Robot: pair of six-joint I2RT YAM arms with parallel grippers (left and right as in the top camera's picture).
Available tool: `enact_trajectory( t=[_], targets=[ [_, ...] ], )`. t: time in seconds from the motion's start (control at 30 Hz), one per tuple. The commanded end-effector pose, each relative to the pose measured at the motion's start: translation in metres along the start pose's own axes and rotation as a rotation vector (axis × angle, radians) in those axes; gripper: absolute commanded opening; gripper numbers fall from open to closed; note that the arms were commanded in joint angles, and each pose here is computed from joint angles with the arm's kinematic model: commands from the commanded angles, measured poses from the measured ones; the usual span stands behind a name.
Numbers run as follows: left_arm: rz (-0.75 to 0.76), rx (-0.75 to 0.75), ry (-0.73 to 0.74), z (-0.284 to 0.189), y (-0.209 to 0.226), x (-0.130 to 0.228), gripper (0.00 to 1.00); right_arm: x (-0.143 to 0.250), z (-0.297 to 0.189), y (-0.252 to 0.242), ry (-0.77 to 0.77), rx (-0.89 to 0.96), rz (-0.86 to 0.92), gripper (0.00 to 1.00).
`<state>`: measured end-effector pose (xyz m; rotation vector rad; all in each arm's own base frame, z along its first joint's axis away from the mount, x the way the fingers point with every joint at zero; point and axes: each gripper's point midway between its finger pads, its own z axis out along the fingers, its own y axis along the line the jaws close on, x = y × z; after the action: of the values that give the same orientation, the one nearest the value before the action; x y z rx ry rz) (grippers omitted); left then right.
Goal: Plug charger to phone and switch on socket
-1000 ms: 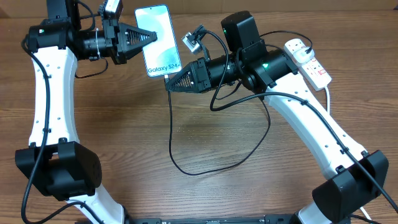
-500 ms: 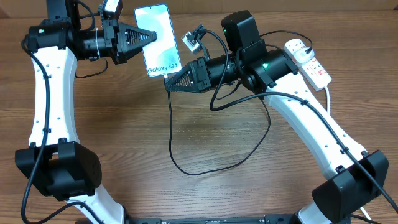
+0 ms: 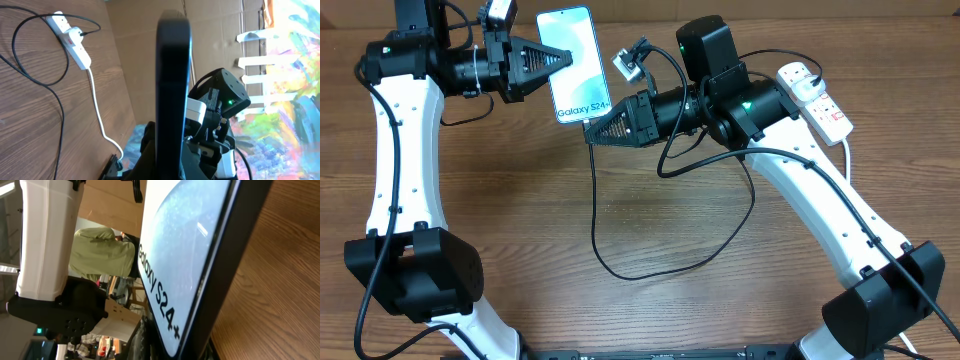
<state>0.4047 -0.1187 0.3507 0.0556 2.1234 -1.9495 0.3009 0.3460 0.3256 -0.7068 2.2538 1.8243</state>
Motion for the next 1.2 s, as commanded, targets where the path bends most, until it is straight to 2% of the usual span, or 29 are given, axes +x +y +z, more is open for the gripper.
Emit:
enact_trajectory(
  t=[0.0,0.83,1.0,1.07,1.17],
  targets=[
    [0.067,0.048,0.005,-0.002,-0.019,0.002,0.04,-0.006,-0.010,0.021,-0.030,-0.012,-0.059,0.04],
    [0.101,0.052,0.049,0.015,-0.020,0.013,0.04,-0.017,-0.021,0.016,-0.068,-0.004,-0.081,0.04],
    [0.098,0.041,0.047,0.015,-0.018,0.013,0.04,-0.017,-0.021,0.016,-0.068,-0.004,-0.081,0.15],
    [0.098,0.021,0.044,0.015,-0.015,0.012,0.04,-0.017,-0.021,0.016,-0.068,-0.004,-0.081,0.26],
    [0.100,-0.008,0.037,0.015,-0.010,0.010,0.04,-0.017,-0.021,0.016,-0.068,-0.004,-0.081,0.37]
  ],
)
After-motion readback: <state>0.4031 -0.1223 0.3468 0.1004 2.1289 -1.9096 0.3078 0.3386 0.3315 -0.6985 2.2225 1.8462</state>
